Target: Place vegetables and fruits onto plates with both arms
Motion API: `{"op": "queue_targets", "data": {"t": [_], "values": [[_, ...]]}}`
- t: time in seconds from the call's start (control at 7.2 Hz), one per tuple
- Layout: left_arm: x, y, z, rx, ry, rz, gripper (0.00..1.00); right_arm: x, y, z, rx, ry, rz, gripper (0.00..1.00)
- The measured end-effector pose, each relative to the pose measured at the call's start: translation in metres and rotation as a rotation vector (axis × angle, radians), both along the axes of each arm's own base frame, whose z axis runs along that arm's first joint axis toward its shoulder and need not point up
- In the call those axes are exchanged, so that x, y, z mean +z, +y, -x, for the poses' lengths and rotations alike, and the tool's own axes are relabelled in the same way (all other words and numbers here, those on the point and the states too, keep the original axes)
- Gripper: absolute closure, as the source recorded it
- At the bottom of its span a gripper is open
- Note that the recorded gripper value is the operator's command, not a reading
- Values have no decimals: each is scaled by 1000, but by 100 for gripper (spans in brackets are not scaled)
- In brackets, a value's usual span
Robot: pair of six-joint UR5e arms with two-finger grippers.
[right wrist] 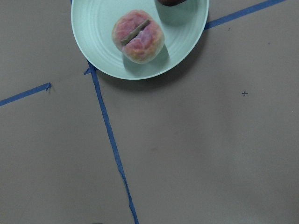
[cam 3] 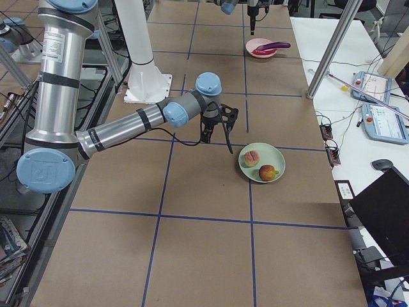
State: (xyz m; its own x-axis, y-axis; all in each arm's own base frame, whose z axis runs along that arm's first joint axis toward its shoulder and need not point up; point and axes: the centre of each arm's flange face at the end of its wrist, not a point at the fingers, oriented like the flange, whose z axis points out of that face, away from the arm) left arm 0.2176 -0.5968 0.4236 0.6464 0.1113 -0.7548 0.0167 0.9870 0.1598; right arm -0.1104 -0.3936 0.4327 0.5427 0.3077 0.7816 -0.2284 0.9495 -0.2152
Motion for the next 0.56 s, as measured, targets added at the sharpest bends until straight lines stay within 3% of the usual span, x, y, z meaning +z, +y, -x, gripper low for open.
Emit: {"op": "queue_targets", "data": {"t": [0.28, 0.56], "values": [[28, 45, 85, 74, -1, -131, 0, 26, 5, -32, -1, 33, -32, 0], [81, 63, 178, 162, -94, -232, 0, 70, 13, -75, -64, 89, -124, 0]]}}
